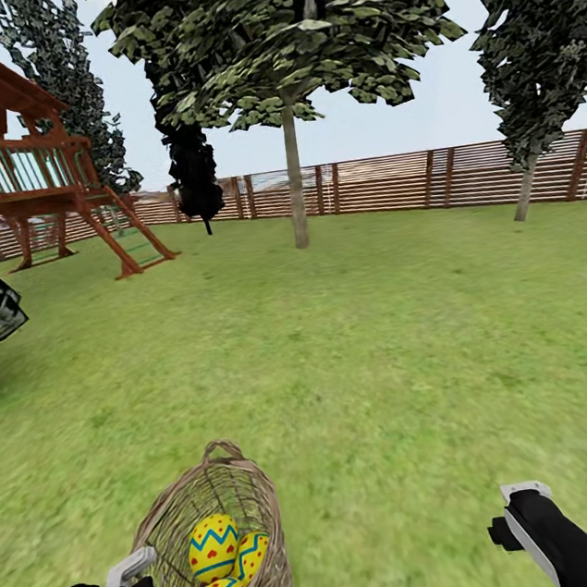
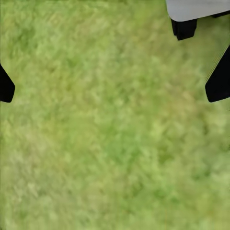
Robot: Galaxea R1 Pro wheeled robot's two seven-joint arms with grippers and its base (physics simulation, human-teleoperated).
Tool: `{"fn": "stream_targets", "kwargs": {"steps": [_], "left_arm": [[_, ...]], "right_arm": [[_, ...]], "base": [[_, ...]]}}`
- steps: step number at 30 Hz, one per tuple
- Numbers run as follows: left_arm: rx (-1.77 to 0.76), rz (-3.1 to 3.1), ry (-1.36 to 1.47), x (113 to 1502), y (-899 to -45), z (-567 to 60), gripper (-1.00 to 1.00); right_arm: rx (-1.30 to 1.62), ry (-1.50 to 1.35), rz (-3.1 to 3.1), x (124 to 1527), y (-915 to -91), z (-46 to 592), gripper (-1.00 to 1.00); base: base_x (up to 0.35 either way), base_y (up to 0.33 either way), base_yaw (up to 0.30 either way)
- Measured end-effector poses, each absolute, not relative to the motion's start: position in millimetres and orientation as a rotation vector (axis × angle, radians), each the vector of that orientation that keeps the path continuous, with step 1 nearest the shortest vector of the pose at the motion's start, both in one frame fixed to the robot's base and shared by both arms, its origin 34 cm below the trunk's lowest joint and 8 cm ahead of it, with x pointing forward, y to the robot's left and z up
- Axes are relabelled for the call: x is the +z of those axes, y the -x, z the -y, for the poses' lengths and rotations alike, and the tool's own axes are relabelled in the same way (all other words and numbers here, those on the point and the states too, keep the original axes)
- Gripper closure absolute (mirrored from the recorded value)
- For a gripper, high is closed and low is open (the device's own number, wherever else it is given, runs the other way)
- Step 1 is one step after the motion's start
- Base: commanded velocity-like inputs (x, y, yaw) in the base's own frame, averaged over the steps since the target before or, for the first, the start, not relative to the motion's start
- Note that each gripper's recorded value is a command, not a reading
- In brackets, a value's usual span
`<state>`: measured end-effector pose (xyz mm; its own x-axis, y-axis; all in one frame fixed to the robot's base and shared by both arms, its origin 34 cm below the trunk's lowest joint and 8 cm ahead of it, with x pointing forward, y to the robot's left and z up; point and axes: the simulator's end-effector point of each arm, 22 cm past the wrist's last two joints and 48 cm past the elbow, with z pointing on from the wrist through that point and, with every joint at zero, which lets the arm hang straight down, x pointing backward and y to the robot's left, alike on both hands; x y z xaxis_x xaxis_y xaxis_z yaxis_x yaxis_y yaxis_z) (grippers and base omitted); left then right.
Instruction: Take the three Easter eggs out of the wicker basket on the lawn in the garden, then place them on the lawn next to a single tree (choose any tree) so that all three eggs are next to the same tree and none are left in the basket.
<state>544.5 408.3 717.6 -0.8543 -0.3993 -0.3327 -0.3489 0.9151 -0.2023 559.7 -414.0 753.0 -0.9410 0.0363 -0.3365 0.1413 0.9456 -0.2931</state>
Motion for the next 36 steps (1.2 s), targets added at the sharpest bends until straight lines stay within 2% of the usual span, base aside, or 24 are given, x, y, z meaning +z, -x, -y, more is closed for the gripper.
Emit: {"fn": "stream_targets", "kwargs": {"steps": [5, 14, 36], "left_arm": [[-0.189, -2.705, 0.546, 717.3, -544.4, -407.7, 1.00], [-0.195, -2.703, 0.552, 717.5, -545.0, -406.7, 1.00], [-0.193, -2.704, 0.549, 717.4, -544.7, -407.1, 1.00]], "right_arm": [[-0.451, -0.130, -2.769, 753.1, -559.6, 414.1, -1.00], [-0.451, -0.130, -2.768, 753.5, -560.1, 414.0, -1.00], [-0.453, -0.133, -2.767, 753.8, -560.0, 415.4, -1.00]], "base": [[0.329, 0.000, -0.034], [0.329, 0.000, -0.222], [0.329, 0.000, -0.002]]}}
